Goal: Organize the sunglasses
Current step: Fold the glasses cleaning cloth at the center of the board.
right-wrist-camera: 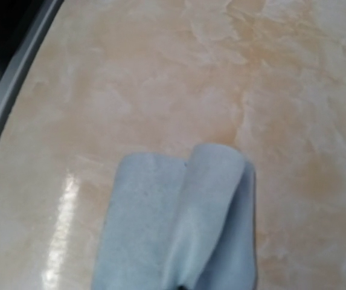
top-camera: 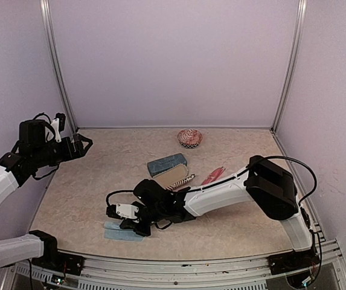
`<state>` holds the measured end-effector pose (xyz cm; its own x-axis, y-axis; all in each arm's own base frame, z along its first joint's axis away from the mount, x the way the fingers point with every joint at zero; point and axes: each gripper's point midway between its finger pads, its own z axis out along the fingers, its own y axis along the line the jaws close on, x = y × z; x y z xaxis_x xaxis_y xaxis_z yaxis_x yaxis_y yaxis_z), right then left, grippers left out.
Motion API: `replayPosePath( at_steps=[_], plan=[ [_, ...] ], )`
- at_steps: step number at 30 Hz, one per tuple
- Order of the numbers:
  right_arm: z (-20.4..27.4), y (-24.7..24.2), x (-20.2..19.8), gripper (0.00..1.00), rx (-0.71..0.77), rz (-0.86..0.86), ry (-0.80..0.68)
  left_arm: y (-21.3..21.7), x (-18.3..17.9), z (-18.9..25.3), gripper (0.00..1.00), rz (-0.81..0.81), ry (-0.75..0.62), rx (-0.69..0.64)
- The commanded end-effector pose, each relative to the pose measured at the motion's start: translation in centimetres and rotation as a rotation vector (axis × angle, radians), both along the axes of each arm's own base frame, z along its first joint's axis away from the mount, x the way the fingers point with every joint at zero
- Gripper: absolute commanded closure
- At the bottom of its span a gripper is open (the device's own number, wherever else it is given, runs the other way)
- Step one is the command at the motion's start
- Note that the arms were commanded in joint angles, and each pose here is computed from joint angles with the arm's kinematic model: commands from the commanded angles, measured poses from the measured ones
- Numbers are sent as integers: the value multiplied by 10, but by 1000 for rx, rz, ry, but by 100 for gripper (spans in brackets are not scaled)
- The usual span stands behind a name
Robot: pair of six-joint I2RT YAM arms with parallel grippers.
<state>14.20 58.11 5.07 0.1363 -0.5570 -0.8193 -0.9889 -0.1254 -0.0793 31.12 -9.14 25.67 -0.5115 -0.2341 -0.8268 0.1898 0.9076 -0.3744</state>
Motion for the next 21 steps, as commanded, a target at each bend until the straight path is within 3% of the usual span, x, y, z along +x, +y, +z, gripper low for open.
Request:
replayPosePath(
  at_steps=[1, 11, 16, 21],
  plan=[
    [-5, -2, -16, 100, -25, 25, 31, 0, 0, 4, 1, -2, -25, -14],
    [-9, -6, -44, 85, -47, 122, 95, 0, 0, 4, 1, -4, -24, -15],
    [-2, -13, -55, 84, -49, 160, 120, 0, 0, 4, 1, -5, -24, -15],
    [17, -22, -40, 83, -25, 63, 54, 0, 0, 4, 1, -5, -23, -16]
  ],
)
